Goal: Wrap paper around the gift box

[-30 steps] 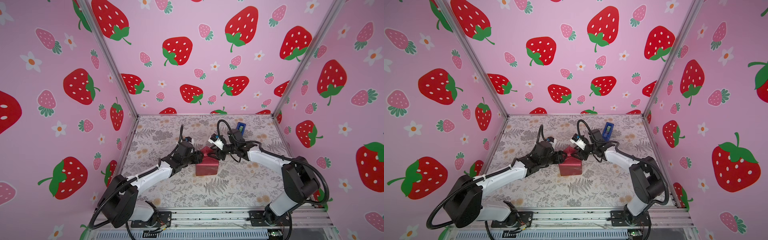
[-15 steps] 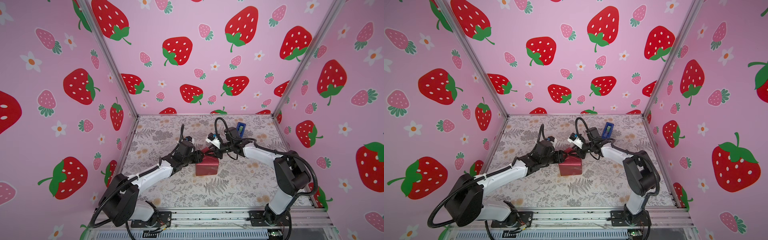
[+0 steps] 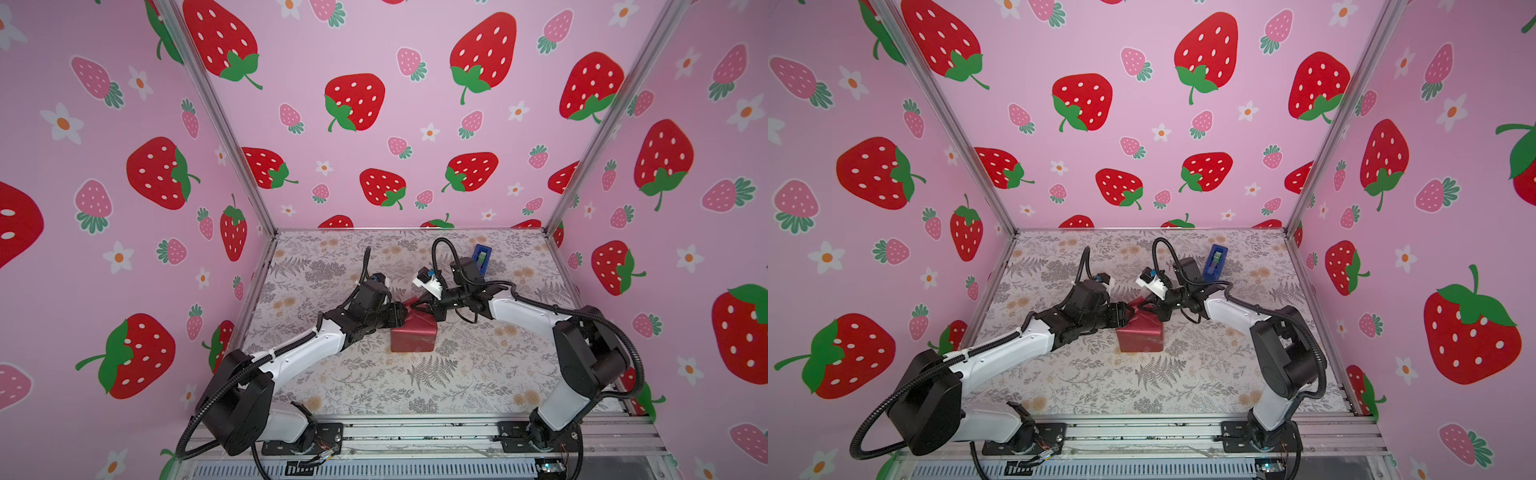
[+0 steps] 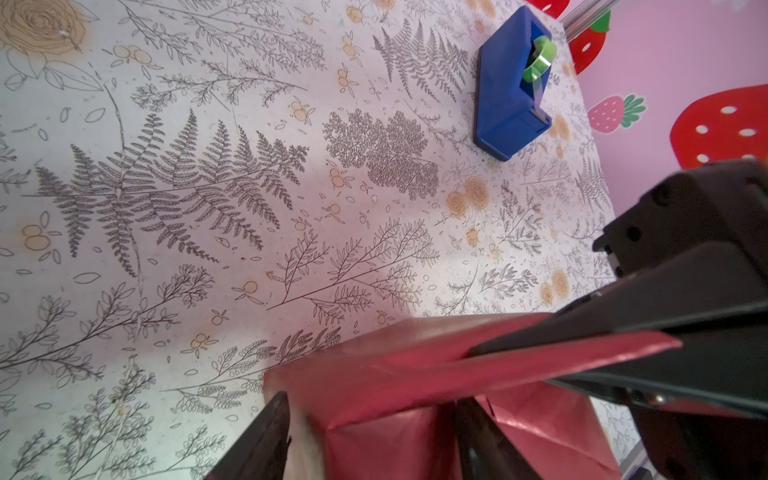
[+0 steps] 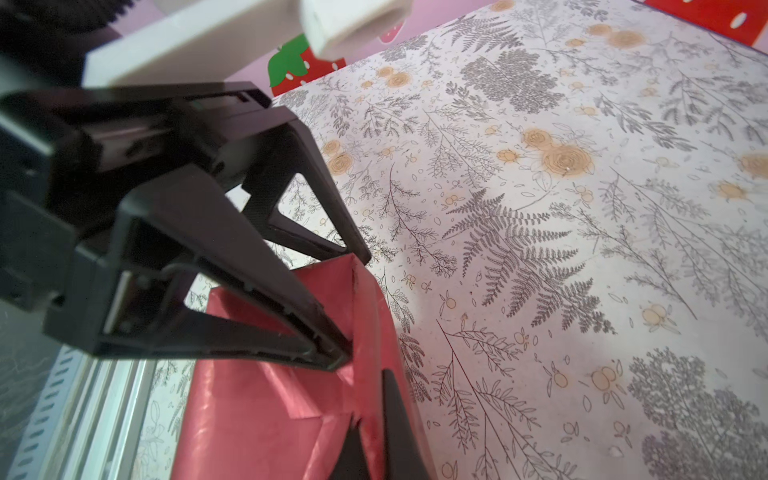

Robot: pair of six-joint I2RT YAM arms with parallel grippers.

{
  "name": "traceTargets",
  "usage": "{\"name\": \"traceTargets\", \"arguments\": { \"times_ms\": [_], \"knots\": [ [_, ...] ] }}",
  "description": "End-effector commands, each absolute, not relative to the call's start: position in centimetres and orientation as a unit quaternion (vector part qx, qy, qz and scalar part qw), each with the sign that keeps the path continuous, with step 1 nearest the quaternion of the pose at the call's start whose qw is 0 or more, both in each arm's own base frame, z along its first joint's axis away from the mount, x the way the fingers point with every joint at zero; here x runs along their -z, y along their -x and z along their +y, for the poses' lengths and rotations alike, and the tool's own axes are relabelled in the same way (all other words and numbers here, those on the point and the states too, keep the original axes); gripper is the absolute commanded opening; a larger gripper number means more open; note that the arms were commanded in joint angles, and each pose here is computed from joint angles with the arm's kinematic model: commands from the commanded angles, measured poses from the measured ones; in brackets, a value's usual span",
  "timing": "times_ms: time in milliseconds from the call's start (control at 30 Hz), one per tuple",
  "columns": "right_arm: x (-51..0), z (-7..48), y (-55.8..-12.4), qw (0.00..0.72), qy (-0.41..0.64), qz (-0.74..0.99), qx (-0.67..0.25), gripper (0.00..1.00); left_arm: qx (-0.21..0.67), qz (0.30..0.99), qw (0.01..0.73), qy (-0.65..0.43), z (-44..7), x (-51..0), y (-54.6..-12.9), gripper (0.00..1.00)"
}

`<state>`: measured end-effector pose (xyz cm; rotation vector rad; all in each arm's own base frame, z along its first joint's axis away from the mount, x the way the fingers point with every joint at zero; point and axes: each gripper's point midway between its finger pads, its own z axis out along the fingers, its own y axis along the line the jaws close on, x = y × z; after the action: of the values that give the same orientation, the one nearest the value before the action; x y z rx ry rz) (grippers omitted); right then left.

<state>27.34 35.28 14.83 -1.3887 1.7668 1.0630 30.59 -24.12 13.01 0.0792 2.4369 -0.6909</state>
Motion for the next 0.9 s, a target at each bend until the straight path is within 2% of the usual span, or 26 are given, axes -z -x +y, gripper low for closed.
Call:
{"name": "traceTargets", "arguments": {
  "times_ms": [0, 233, 467, 633, 867],
  "knots": [
    [-16.1, 34.5, -28.0, 0.353, 0.499, 0.692, -0.383, 0.0, 0.201, 0.942, 0.266, -0.046, -22.1, -12.4, -29.0, 0.64],
    [-17.0, 31.5, -29.6, 0.402, 0.398, 0.757, -0.327, 0.0, 0.202, 0.931, 0.299, -0.049, -21.7, -16.2, -29.3, 0.65],
    [-16.1, 27.6, -29.7, 0.432, 0.262, 0.818, -0.275, 0.0, 0.236, 0.928, 0.287, -0.037, -22.4, -16.1, -28.4, 0.64],
    [-15.1, 26.9, -28.8, 0.441, 0.225, 0.835, -0.241, 0.0, 0.274, 0.925, 0.262, -0.043, -24.8, -14.9, -27.8, 0.61],
    [-15.3, 27.8, -28.0, 0.446, 0.231, 0.834, -0.23, 0.0, 0.331, 0.916, 0.224, -0.043, -28.0, -13.3, -28.1, 0.55]
  ]
}}
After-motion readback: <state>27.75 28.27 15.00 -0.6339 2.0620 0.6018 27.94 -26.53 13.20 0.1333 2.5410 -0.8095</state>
